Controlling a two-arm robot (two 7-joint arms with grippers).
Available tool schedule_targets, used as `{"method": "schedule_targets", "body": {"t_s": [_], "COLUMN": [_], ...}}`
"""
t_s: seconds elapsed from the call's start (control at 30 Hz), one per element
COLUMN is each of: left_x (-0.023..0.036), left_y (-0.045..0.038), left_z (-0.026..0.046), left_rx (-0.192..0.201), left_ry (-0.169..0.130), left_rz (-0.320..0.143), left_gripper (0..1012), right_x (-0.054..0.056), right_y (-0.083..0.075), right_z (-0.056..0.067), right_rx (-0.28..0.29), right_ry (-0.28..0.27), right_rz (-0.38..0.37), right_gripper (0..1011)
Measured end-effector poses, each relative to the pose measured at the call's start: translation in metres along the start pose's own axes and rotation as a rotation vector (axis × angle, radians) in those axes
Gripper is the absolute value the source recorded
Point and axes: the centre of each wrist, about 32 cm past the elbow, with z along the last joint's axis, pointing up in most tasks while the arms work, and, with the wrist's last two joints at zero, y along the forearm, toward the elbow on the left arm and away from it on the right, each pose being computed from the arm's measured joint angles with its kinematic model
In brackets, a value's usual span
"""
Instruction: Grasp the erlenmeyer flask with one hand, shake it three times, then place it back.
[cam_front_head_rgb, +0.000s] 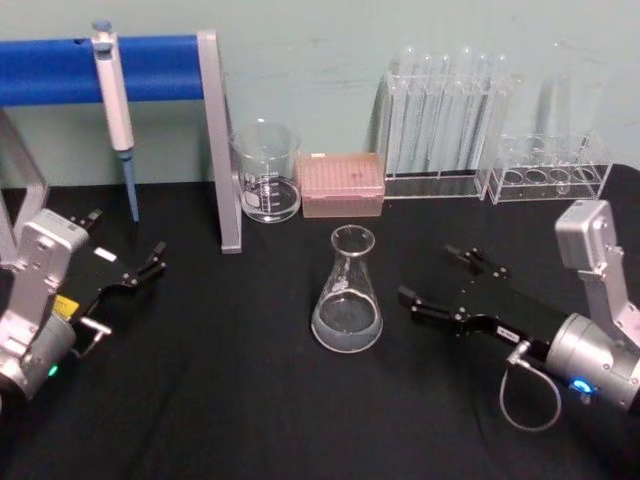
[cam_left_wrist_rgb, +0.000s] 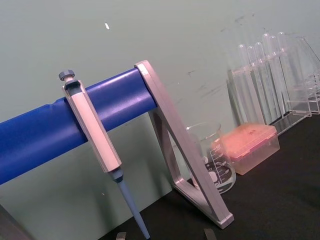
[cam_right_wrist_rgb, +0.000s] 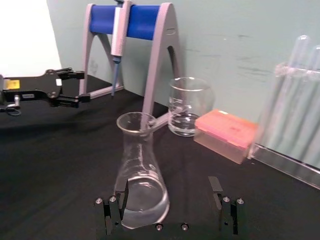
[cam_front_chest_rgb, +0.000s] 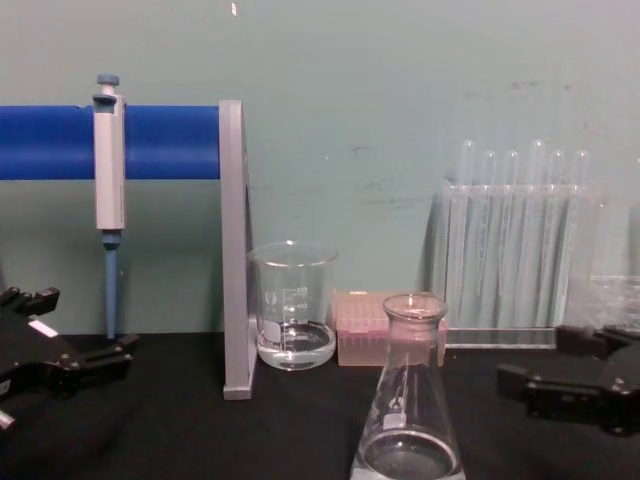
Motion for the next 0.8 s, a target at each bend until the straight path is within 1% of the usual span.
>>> {"method": "schedule_targets", "body": {"t_s": [0.27,0.3,0.37,0.4,0.8], "left_x": [0.0000,0.0000,0.0000,0.0000,0.0000], "left_y": [0.0000,0.0000,0.0000,0.0000,0.0000], "left_z": [0.0000,0.0000,0.0000,0.0000,0.0000], "left_rx": [0.000,0.000,0.000,0.000,0.000], "left_ry": [0.000,0.000,0.000,0.000,0.000], "left_rz": [0.000,0.000,0.000,0.000,0.000], "left_gripper": [1001,1001,1001,1001,1001], "right_x": [-0.002,-0.002,-0.003,-0.003,-0.006], "right_y": [0.018,0.018,0.025,0.025,0.049], "right_z": [0.001,0.001,0.002,0.002,0.003], "right_rx": [0.007,0.007,0.010,0.010,0.020], "right_ry": [0.001,0.001,0.001,0.001,-0.009], "right_rz": [0.049,0.049,0.062,0.062,0.088], "right_gripper": [1003,1003,1002,1003,1003]}}
